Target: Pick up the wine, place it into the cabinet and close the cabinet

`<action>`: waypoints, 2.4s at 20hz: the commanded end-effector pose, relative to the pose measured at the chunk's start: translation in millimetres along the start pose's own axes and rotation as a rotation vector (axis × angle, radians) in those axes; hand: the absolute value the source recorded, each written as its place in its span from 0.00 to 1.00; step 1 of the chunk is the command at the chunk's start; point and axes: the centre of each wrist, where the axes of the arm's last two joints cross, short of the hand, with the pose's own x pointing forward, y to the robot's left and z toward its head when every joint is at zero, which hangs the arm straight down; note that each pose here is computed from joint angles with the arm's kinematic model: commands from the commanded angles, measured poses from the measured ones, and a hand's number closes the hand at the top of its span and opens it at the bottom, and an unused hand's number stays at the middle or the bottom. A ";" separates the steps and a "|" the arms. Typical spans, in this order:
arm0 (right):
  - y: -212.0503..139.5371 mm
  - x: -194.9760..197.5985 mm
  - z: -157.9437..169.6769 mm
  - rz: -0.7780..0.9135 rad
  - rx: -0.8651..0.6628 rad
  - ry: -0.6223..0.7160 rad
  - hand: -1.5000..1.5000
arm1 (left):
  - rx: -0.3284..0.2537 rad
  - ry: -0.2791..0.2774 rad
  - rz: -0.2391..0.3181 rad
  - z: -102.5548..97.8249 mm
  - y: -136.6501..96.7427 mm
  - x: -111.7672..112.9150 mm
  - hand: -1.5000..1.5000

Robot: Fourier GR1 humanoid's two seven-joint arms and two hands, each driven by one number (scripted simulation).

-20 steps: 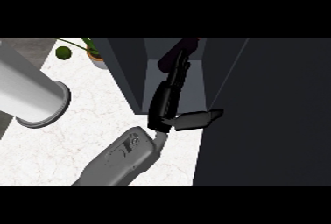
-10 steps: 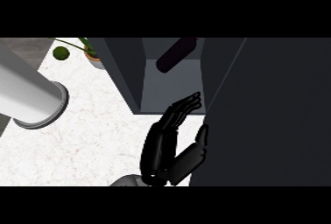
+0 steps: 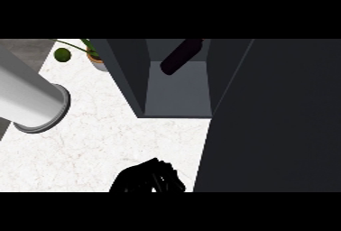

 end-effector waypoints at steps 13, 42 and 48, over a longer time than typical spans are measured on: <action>68.0 -5.0 -3.7 -0.144 0.452 0.046 1.00 | -0.045 -0.061 0.000 45.4 101.2 74.2 1.00; 186.5 -62.2 -200.1 0.076 0.218 0.100 1.00 | -0.076 -0.060 -0.025 55.2 224.4 163.0 1.00; 148.0 -129.9 -226.7 0.148 0.106 0.173 1.00 | -0.092 -0.084 -0.022 54.8 225.5 182.1 1.00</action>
